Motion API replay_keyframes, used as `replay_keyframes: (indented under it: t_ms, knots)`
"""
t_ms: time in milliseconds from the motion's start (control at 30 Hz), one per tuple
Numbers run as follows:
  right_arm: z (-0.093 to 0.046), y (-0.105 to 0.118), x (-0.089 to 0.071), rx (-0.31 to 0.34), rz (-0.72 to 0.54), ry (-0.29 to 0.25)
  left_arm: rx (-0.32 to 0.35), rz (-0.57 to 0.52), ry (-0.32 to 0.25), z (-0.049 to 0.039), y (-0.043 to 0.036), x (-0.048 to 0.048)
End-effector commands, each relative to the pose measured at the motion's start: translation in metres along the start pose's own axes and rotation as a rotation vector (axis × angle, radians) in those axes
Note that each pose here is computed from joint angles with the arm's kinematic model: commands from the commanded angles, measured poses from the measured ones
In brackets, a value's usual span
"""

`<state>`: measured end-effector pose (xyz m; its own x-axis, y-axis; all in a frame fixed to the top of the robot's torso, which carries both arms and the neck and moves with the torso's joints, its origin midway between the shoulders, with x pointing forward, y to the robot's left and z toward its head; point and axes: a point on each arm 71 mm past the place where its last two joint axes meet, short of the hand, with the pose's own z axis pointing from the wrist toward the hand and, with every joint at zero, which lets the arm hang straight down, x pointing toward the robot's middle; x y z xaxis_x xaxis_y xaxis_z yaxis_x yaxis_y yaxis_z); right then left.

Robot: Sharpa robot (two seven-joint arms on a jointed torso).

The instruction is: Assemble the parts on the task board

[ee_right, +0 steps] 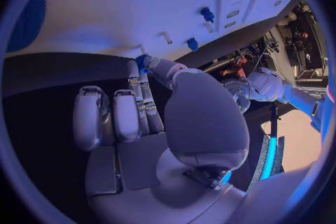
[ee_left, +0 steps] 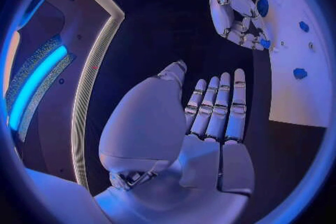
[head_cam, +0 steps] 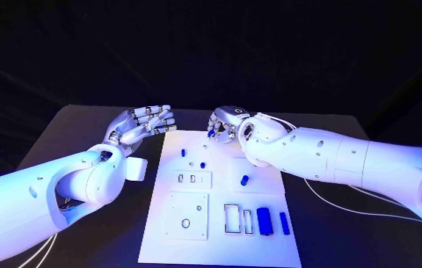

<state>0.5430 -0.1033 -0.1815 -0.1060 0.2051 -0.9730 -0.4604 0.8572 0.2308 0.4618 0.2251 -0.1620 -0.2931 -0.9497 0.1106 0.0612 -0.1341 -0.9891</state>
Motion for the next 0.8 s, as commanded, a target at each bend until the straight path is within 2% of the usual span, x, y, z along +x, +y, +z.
replay_keyframes:
  t_ms: [33,800]
  knots:
    - [0.0014,0.0000,0.0013,0.006,-0.006,0.003,0.007,-0.014,0.023,0.0015,-0.0010,0.0039]
    - [0.0041,0.0025,0.0105,0.012,-0.013,0.073,0.004,-0.015,0.027,0.0027,-0.0006,0.0052]
